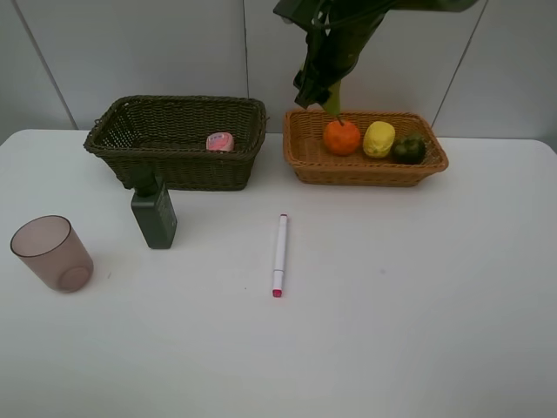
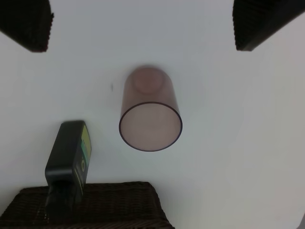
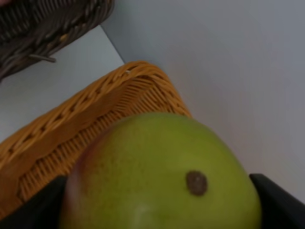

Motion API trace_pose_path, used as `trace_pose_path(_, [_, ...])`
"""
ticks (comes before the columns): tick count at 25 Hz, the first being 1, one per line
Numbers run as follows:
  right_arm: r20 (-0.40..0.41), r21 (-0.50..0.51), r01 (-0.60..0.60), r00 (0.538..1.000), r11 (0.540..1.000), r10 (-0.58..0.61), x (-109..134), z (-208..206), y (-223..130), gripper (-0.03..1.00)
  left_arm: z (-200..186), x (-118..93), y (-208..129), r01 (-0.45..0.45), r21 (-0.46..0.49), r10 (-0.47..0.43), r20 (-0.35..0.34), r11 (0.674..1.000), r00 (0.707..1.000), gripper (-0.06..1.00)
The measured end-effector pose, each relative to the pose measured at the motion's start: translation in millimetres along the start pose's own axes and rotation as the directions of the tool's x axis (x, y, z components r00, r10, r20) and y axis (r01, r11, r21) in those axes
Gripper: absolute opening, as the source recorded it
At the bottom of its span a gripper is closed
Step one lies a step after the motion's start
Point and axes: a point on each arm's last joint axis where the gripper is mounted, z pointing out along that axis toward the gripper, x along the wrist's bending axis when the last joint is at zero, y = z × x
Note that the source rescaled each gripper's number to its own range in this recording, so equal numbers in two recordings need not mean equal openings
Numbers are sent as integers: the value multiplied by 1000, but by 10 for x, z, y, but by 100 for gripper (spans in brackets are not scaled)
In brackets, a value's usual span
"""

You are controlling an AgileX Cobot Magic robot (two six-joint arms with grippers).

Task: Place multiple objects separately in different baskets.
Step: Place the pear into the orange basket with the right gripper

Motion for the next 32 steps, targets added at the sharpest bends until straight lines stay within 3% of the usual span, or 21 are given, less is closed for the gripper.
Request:
trace_pose_path(5, [4,84,73,997,994,-73,79,388,-190,69,0,0,0,0,0,0,0,1000,1000,100])
trace_pose_path(11, [-9,116,84,996,990,-83,119,618,-326,69,0,0,0,0,0,0,0,1000,1000,100])
trace_pose_path(30, [-60,121,18,998,992,-10,189,656,-343,69,0,0,0,0,0,0,0,1000,1000,100])
trace_pose_path(32, [-60,121,15,998,993,-8,189,657,-342,78,0,0,0,0,0,0,0,1000,1000,100])
